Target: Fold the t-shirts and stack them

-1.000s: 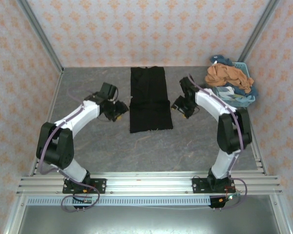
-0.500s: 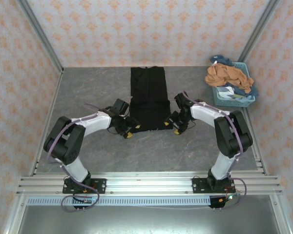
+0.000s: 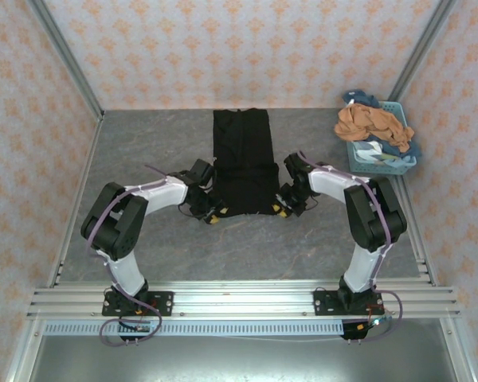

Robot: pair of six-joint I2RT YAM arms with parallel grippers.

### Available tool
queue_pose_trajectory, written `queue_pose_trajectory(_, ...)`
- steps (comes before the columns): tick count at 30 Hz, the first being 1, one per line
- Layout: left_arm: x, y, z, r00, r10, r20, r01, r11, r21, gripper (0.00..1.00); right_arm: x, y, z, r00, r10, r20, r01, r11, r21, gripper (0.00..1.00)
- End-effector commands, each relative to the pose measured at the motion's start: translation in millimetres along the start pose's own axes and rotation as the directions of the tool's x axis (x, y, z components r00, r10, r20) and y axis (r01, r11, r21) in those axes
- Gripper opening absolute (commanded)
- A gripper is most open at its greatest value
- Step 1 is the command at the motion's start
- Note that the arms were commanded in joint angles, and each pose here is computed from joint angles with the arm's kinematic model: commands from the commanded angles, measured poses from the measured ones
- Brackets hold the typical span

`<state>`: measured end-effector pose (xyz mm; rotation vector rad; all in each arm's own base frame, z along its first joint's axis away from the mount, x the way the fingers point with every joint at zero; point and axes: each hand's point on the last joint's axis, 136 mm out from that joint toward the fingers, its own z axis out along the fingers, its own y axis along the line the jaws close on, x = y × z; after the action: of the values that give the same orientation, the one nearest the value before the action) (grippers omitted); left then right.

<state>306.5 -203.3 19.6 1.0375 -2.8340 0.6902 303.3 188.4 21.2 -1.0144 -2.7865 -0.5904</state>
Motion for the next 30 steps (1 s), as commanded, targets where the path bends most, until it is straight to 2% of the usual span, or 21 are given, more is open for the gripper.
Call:
queue_pose_trajectory(1, -31, -18, -1, 0.993, 0.044, 0.112, -0.047, 0.999, 0.027, 0.2, -14, 9, 11, 0.999, -0.01, 0.051, 0.011, 1.0, -0.01, 0.1)
queue_pose_trajectory(4, -35, -24, -11, 0.987, 0.071, 0.142, -0.075, 0.997, 0.022, 0.08, -15, 12, 4, 0.998, -0.013, 0.069, 0.014, 1.0, -0.016, 0.02)
queue_pose_trajectory(6, -36, -29, -22, 0.983, 0.091, 0.162, -0.096, 0.995, 0.022, 0.0, -15, 17, -3, 0.997, -0.017, 0.077, 0.019, 1.0, -0.022, 0.0)
queue_pose_trajectory(10, -39, -52, -58, 0.971, 0.121, 0.208, -0.136, 0.989, 0.058, 0.0, -18, 40, -33, 0.992, -0.049, 0.119, 0.055, 0.997, -0.049, 0.0)
queue_pose_trajectory(17, -58, -110, -140, 0.939, 0.153, 0.309, -0.211, 0.963, 0.164, 0.0, -43, 92, -112, 0.969, -0.082, 0.232, 0.111, 0.987, -0.114, 0.0)
queue_pose_trajectory(20, -51, -113, -139, 0.946, 0.174, 0.273, -0.225, 0.96, 0.169, 0.0, -41, 99, -119, 0.974, -0.091, 0.205, 0.117, 0.986, -0.12, 0.0)
queue_pose_trajectory(23, -42, -93, -121, 0.961, 0.167, 0.221, -0.202, 0.968, 0.149, 0.0, -29, 93, -104, 0.988, -0.075, 0.132, 0.092, 0.987, -0.132, 0.0)
queue_pose_trajectory(27, -22, -64, -102, 0.976, 0.162, 0.148, -0.18, 0.976, 0.121, 0.0, -11, 66, -86, 0.995, -0.049, 0.087, 0.058, 0.992, -0.108, 0.0)
queue_pose_trajectory(30, 6, -38, -87, 0.98, 0.185, 0.067, -0.19, 0.979, 0.078, 0.0, 9, 38, -75, 0.998, -0.038, 0.05, 0.042, 0.996, -0.081, 0.0)
